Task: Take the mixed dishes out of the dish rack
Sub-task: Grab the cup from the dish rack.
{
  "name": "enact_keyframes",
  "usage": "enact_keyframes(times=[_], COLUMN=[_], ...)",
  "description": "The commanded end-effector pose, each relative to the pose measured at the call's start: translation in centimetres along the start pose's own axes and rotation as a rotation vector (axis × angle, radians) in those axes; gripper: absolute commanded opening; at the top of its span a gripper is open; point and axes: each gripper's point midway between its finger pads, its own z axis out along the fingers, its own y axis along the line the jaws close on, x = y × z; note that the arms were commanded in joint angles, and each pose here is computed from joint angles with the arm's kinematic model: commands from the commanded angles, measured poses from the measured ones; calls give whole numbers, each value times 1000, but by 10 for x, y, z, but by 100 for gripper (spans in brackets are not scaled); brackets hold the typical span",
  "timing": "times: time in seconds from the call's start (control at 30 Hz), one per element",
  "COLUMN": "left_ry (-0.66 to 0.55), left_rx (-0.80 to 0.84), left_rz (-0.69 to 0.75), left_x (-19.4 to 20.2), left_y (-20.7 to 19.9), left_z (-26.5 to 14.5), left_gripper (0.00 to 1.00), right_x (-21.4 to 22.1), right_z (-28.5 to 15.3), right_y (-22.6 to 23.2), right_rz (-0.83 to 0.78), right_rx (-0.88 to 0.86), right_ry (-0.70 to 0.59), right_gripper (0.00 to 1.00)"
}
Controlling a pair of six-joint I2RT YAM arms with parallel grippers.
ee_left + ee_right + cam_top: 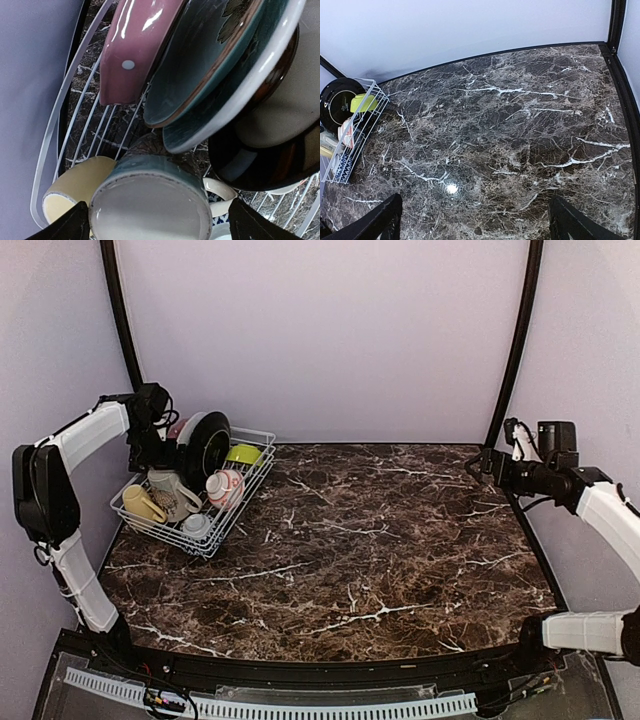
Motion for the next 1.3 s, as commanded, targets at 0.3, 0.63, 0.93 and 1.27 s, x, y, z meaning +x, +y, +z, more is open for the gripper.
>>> enact_keyframes(times=[0.3, 0.63, 0.93, 1.27], left_ry=[23, 13, -74, -257], left_rx=[-30, 20, 51, 106], left_rz=[8, -27, -24, -24], left_x=[21, 14, 7, -4], left_y=[7, 8, 9, 11], left_z=[26, 28, -1, -54], left_gripper=[95, 77, 47, 30], right_x=[1, 9, 15, 17], right_z=[26, 46, 57, 72], right_y=[14, 27, 43, 63], right_rz=[26, 37, 28, 15], right_rx=[-56, -96, -118, -143], right_ry=[45, 95, 126, 156], right_gripper=[99, 99, 99, 99])
